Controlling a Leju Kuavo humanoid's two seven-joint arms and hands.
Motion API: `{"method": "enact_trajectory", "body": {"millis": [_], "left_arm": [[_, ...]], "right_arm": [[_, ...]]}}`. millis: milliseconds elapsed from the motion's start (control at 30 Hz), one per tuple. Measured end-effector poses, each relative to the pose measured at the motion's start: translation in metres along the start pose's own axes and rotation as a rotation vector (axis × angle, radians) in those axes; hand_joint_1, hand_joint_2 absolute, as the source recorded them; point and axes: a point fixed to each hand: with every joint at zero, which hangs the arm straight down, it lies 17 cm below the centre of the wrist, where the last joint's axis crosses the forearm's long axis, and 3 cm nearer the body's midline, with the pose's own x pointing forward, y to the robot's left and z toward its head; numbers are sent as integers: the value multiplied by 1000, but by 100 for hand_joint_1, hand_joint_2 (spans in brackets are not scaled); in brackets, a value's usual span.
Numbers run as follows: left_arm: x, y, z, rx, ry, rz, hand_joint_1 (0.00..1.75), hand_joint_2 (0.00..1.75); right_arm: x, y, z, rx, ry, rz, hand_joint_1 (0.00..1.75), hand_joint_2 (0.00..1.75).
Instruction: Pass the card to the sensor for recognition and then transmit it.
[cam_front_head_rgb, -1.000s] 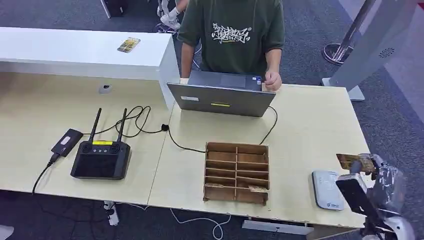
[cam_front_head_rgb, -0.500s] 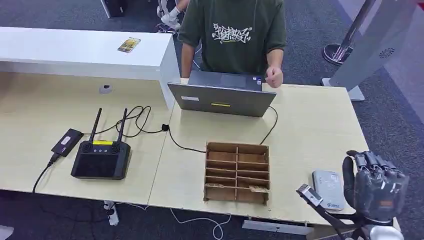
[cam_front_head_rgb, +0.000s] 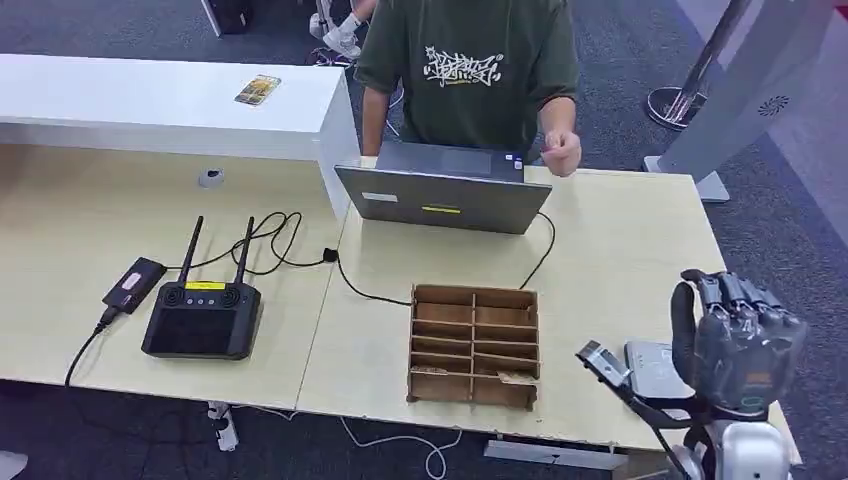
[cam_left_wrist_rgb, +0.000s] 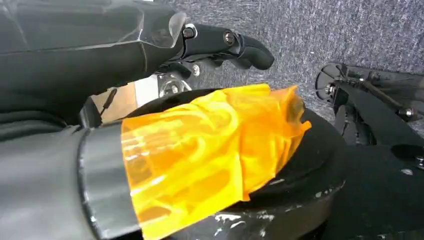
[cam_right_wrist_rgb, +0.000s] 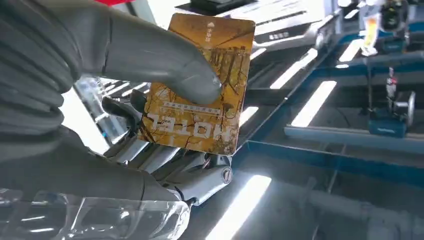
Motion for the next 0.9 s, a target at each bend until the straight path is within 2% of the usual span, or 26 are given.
{"method": "enact_trajectory", "body": {"millis": [367,567,900], "left_arm": [[2,-5,1,-20,1,-75,0,0],[4,-9,1,-33,2,-113,0,0],[7,-10,1,-46,1,-194,0,0]], "right_arm": [[59,11,-75,-86,-43,-172,175,175],[91,34,-113,-57,-61,-230,175,175],[128,63,-172,-1,-96,-219,175,175]]}}
